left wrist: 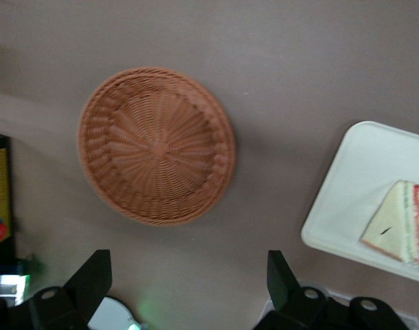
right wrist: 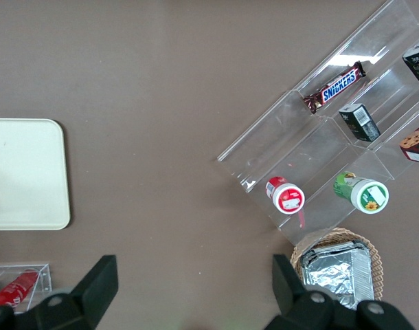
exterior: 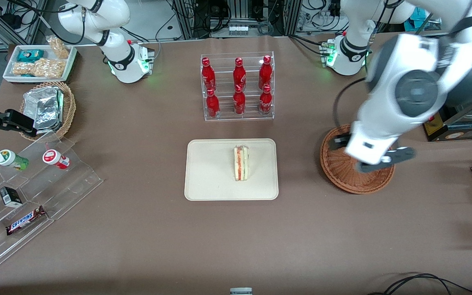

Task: Place sandwich from basket to tray

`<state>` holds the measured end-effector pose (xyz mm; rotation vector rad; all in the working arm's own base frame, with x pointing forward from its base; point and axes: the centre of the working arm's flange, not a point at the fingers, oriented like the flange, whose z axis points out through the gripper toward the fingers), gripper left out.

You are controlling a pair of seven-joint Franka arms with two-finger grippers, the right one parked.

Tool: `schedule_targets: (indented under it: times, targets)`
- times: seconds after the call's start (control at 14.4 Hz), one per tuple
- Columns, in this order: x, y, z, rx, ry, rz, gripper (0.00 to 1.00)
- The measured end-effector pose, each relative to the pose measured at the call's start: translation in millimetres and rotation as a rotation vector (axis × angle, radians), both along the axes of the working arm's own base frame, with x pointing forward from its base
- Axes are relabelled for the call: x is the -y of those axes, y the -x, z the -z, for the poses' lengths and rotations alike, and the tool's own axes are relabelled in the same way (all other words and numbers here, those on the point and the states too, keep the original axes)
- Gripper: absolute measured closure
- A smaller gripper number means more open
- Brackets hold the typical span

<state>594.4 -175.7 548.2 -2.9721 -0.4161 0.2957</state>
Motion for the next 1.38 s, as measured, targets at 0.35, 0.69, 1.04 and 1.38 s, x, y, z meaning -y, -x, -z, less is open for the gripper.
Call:
schedule_targets:
  times: [0.35, 0.69, 1.04, 1.38]
  targets:
    - [-121.6, 12.4, -55.3, 0.004, 0.033, -0.071, 0.0]
    - [-143.0, 41.2, -98.2, 0.04, 0.094, -0.089, 0.0]
    - [-127.3, 58.7, -106.2, 0.067, 0.103, -0.036, 0.0]
    - [-128.0, 67.5, -93.4, 0.118, 0.08, 0.052, 0.0]
